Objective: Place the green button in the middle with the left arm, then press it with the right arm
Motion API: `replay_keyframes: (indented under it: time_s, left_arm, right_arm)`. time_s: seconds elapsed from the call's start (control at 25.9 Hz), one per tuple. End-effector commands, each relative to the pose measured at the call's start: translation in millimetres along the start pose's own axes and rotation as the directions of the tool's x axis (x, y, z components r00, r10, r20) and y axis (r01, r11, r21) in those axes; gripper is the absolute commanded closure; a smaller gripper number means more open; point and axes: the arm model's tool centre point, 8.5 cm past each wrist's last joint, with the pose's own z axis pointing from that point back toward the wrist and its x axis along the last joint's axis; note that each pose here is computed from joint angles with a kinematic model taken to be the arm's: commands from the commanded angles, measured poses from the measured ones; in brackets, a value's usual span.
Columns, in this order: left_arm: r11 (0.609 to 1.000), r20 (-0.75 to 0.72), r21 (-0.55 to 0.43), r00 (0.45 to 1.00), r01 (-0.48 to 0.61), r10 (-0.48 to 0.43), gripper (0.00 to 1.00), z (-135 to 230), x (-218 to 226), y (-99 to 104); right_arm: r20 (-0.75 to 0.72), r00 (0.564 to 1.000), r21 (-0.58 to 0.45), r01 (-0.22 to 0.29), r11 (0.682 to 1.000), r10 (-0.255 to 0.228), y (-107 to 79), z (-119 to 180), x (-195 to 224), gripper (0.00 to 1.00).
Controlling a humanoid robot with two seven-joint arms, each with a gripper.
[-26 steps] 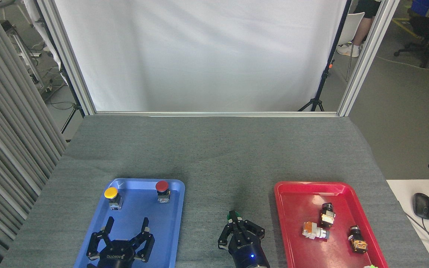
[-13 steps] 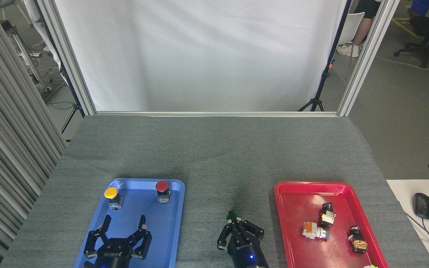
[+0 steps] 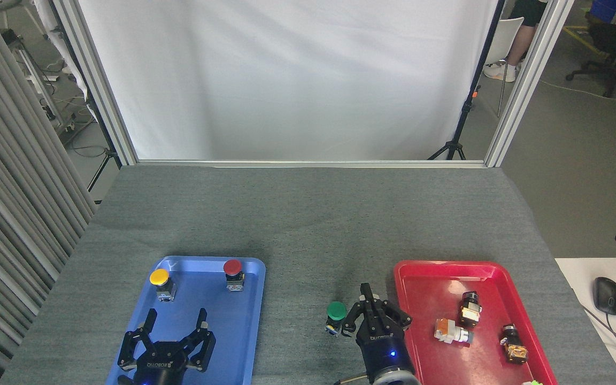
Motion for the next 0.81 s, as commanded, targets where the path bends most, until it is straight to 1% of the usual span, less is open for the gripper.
replay_keyframes:
  time_s: [0.0, 0.04, 0.12, 0.19, 0.27, 0.39, 0.42, 0.5, 0.58, 0.66, 0.77]
  left_arm:
    - [1.000, 0.000, 0.001, 1.000, -0.001, 0.001, 0.01, 0.9, 0.2, 0.5]
    - [1.000, 0.002, 0.002, 1.000, -0.003, 0.003, 0.01, 0.3, 0.9, 0.9]
    - [1.000, 0.020, 0.008, 1.000, 0.000, 0.000, 0.01, -0.1, 2.5, 2.9]
    - [1.000, 0.044, 0.013, 0.999, -0.006, 0.005, 0.01, -0.8, 4.9, 4.2]
    - [1.000, 0.049, 0.015, 0.999, -0.007, 0.006, 0.01, -1.3, 5.4, 4.6]
    - [1.000, 0.049, 0.013, 0.999, -0.005, 0.005, 0.01, -1.2, 4.7, 4.2]
    - [1.000, 0.048, 0.013, 0.999, -0.008, 0.008, 0.01, -1.2, 5.2, 4.1]
    - [1.000, 0.048, 0.011, 0.999, -0.008, 0.008, 0.01, -1.1, 5.1, 3.6]
    - [1.000, 0.047, 0.011, 0.999, -0.009, 0.009, 0.01, -1.6, 4.9, 3.6]
    - [1.000, 0.046, 0.011, 0.999, -0.009, 0.008, 0.01, -1.6, 4.8, 3.6]
    - [1.000, 0.045, 0.010, 0.999, -0.009, 0.008, 0.01, -1.0, 4.7, 3.1]
  right_arm:
    - [-0.080, 0.996, -0.036, 0.031, 0.999, -0.034, -1.7, 11.1, -38.9, 0.01]
    - [-0.081, 0.996, -0.054, 0.036, 0.998, -0.040, -1.3, 15.5, -48.5, 0.01]
    - [-0.093, 0.995, -0.083, 0.028, 0.996, -0.036, -1.8, 25.8, -75.9, 0.01]
    - [-0.118, 0.993, -0.075, 0.021, 0.997, -0.029, 3.2, 40.1, -101.0, 0.00]
    - [-0.149, 0.988, -0.068, 0.018, 0.998, -0.028, 6.6, 51.5, -117.5, 0.00]
    - [-0.192, 0.981, -0.084, -0.019, 0.996, 0.002, -1.8, 66.0, -140.7, 0.00]
    - [-0.203, 0.979, -0.098, -0.021, 0.995, 0.000, -6.9, 69.9, -144.5, 0.00]
    - [-0.217, 0.976, -0.110, -0.026, 0.994, 0.002, -11.1, 78.3, -150.4, 0.00]
    - [-0.218, 0.976, -0.099, -0.016, 0.995, -0.006, -8.4, 82.9, -152.3, 0.00]
    - [-0.224, 0.974, -0.102, 0.001, 0.995, -0.024, -8.0, 87.2, -154.5, 0.00]
    - [-0.229, 0.973, -0.130, -0.012, 0.991, -0.018, -17.4, 90.1, -160.6, 0.00]
